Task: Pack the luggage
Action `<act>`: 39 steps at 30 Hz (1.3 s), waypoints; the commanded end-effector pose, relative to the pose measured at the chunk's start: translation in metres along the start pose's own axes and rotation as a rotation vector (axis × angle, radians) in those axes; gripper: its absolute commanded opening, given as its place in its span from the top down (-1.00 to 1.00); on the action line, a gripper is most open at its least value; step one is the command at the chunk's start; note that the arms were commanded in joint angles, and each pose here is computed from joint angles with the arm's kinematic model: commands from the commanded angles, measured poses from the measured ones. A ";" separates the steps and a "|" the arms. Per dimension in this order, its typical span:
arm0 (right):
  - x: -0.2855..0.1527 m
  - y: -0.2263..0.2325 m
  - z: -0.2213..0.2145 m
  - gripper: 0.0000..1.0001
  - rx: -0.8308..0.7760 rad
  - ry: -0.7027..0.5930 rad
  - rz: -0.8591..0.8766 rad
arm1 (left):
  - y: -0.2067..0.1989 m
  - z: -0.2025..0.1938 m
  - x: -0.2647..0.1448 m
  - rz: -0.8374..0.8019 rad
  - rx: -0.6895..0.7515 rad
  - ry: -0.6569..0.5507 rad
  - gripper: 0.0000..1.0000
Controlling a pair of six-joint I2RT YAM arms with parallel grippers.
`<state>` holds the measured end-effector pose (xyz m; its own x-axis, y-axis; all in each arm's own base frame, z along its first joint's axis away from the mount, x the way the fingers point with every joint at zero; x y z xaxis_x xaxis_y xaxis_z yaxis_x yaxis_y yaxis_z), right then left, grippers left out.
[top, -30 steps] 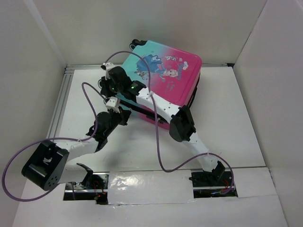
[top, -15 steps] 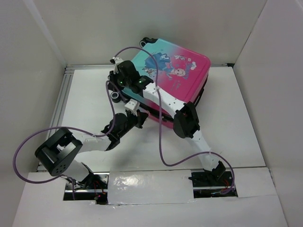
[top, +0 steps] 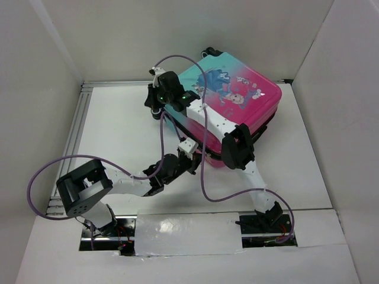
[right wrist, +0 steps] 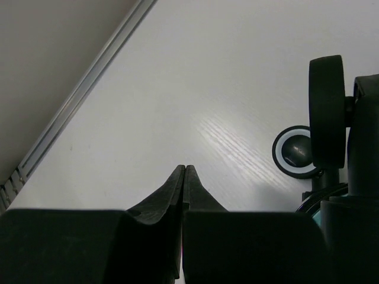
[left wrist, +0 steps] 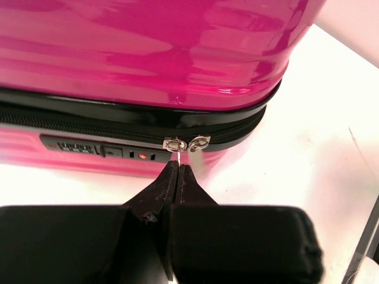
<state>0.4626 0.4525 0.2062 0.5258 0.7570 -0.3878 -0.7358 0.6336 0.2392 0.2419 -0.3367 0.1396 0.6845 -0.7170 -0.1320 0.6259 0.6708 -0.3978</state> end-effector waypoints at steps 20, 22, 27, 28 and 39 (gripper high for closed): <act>-0.178 -0.048 0.136 -0.73 -0.182 -0.219 -0.183 | 0.025 0.069 -0.032 0.036 -0.081 -0.110 -0.98; -0.206 -0.035 0.153 -0.87 -0.196 -0.265 -0.182 | 0.036 0.085 -0.040 0.034 -0.100 -0.112 -0.98; -0.258 -0.020 0.158 -1.00 -0.143 -0.311 -0.264 | 0.060 0.117 -0.050 0.158 -0.077 -0.074 -0.98; -0.265 -0.019 0.154 -1.00 -0.122 -0.310 -0.296 | 0.063 0.124 -0.054 0.180 -0.080 -0.065 -0.98; -0.378 -0.023 0.034 -1.00 0.042 -0.337 -0.560 | 0.076 0.124 -0.122 0.125 -0.138 -0.021 -0.98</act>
<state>0.3108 0.1811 0.3828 0.8919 0.4087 -0.1935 -0.4020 0.9126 0.0747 0.2735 -0.1697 0.2657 0.8412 -0.5318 -0.0980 0.4266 0.7640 -0.4840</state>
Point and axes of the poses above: each gripper's point midway between its finger pads, its own x axis out along the fingers, its own y axis along the line the jaws close on, z = x × y, the point moved 3 cm from there along -x, back along the fingers, and after that the axes turned 10 degrees about -x, right-handed, at the moved point
